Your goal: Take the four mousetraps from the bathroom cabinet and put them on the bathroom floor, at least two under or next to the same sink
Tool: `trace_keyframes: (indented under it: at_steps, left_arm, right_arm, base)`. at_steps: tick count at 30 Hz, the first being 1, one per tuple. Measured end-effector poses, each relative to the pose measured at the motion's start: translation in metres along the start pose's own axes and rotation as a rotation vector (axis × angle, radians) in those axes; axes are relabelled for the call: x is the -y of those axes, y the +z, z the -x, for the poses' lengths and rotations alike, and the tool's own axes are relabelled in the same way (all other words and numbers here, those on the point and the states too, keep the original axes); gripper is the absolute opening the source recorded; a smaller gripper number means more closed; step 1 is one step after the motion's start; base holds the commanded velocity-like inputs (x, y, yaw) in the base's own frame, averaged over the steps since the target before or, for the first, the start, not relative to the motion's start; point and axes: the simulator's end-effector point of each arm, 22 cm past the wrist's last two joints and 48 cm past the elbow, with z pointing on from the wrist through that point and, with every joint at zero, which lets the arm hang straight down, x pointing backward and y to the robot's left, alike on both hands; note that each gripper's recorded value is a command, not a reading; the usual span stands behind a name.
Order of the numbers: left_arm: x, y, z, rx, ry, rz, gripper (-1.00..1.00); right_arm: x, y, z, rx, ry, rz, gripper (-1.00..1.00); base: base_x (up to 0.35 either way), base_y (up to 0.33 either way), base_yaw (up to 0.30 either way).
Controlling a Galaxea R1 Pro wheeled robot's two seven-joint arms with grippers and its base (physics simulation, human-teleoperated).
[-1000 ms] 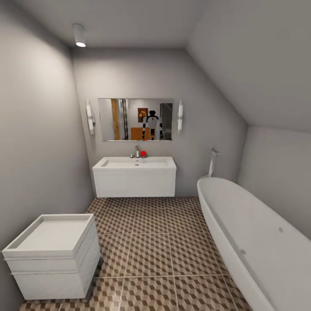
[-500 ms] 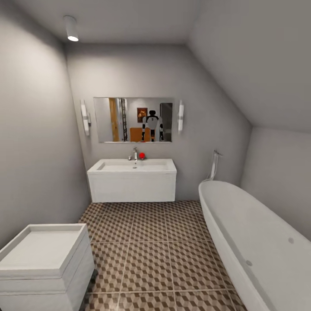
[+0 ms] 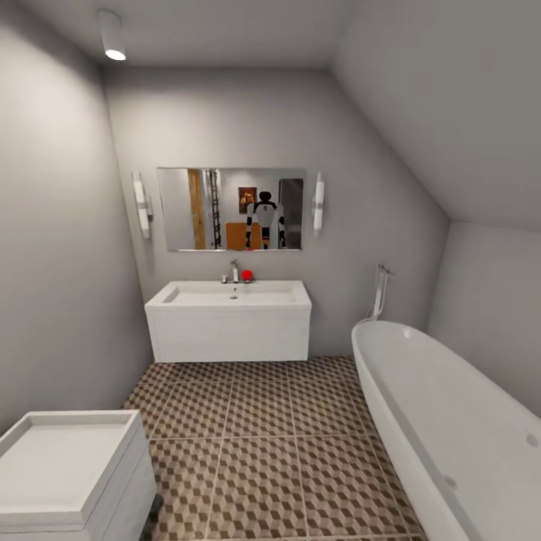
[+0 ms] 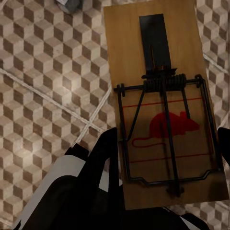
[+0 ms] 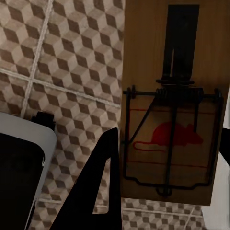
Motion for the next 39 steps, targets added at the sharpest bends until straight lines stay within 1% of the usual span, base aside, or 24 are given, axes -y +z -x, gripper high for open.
trace_keyframes:
  at_steps: [12,39]
  left_arm:
    - [0.0006,0.0,-0.0004,-0.001,0.0,-0.001,-1.0]
    - [0.001,0.0,-0.0007,-0.001,0.001,-0.001,-1.0]
  right_arm:
    - [-0.0001,0.0,0.0,0.0,0.0,0.0,-1.0]
    - [-0.0034,0.0002,-0.0018,-0.002,-0.004,0.004,-1.0]
  base:
    - [0.335,0.082,0.0]
    - [0.335,0.004,0.0]
